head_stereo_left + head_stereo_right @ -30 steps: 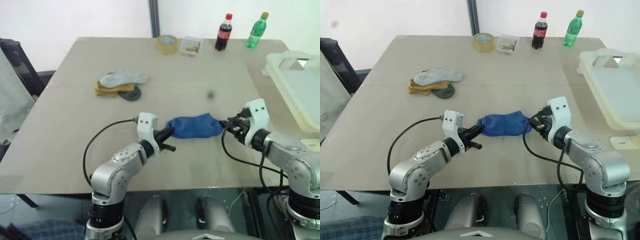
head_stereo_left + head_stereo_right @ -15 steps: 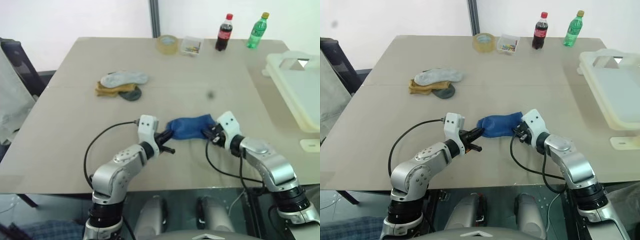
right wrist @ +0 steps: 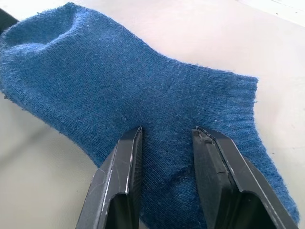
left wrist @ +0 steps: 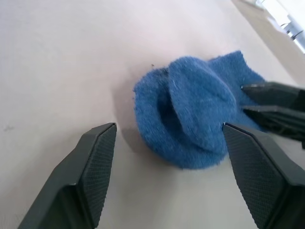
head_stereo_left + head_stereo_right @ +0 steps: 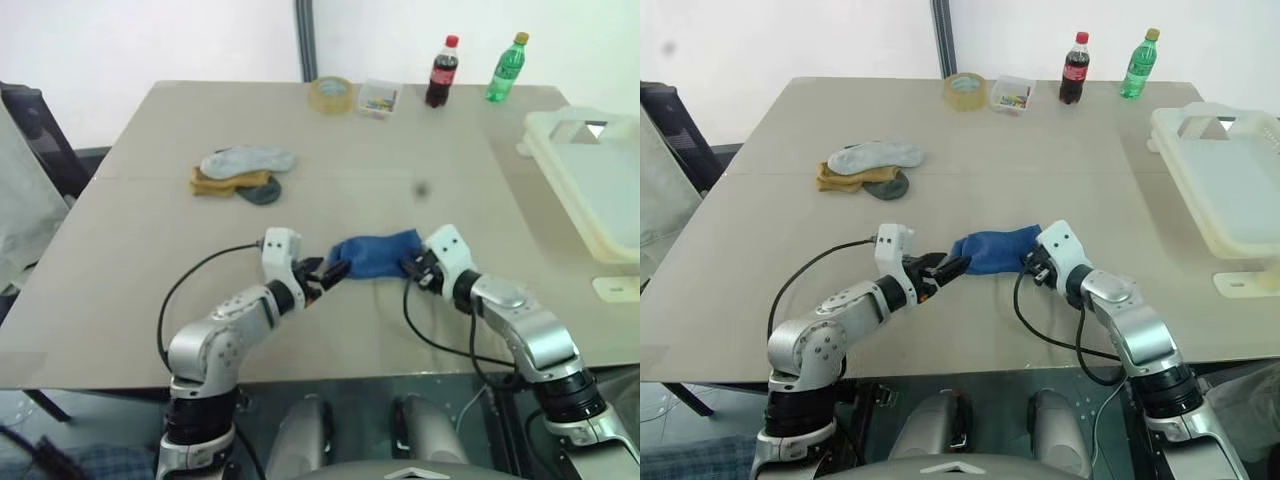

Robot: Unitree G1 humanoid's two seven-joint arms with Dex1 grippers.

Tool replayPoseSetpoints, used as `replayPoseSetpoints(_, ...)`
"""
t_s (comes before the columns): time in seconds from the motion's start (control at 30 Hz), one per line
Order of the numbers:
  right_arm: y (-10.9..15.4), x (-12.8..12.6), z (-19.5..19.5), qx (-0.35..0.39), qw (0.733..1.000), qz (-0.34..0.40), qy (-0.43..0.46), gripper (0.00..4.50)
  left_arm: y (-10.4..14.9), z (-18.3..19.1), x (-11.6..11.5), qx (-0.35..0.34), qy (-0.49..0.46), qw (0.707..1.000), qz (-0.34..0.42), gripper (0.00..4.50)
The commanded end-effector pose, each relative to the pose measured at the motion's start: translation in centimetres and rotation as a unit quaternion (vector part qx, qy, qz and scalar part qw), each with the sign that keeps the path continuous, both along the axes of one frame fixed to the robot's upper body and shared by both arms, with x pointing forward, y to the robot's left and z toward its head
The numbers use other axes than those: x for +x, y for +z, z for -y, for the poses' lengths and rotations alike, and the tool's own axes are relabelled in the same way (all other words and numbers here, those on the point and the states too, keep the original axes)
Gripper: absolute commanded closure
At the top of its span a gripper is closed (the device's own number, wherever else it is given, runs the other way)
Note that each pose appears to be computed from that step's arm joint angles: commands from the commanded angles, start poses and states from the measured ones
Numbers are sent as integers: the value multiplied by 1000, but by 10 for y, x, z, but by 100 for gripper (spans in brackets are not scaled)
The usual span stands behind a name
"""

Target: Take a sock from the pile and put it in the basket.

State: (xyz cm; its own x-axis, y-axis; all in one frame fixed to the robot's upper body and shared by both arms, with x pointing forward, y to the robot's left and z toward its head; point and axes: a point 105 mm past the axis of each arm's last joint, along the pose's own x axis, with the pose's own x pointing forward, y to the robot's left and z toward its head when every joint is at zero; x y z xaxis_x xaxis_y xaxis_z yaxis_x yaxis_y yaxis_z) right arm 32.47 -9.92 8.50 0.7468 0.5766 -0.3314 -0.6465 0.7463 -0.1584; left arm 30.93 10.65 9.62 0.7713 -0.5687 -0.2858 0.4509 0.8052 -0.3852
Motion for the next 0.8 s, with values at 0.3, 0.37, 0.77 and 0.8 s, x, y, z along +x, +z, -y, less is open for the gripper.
replayPoseSetpoints(0.3, -18, -6, -3, -15, 1000, -27, -1, 279, -27, 14, 9, 17, -47, 997, -54, 70)
replayPoseSetpoints(0.37, -18, -6, -5, -20, 999, -25, 5, 279, -28, 26, 11, -11, -67, 995, -66, 70)
replayPoseSetpoints(0.77, -16, -5, -5, -41, 999, -6, 11, 279, 14, 54, 9, -335, -158, 914, -167, 70)
replayPoseSetpoints(0.8, -16, -5, -5, -41, 999, -6, 9, 279, 20, 54, 7, -351, -167, 907, -165, 70)
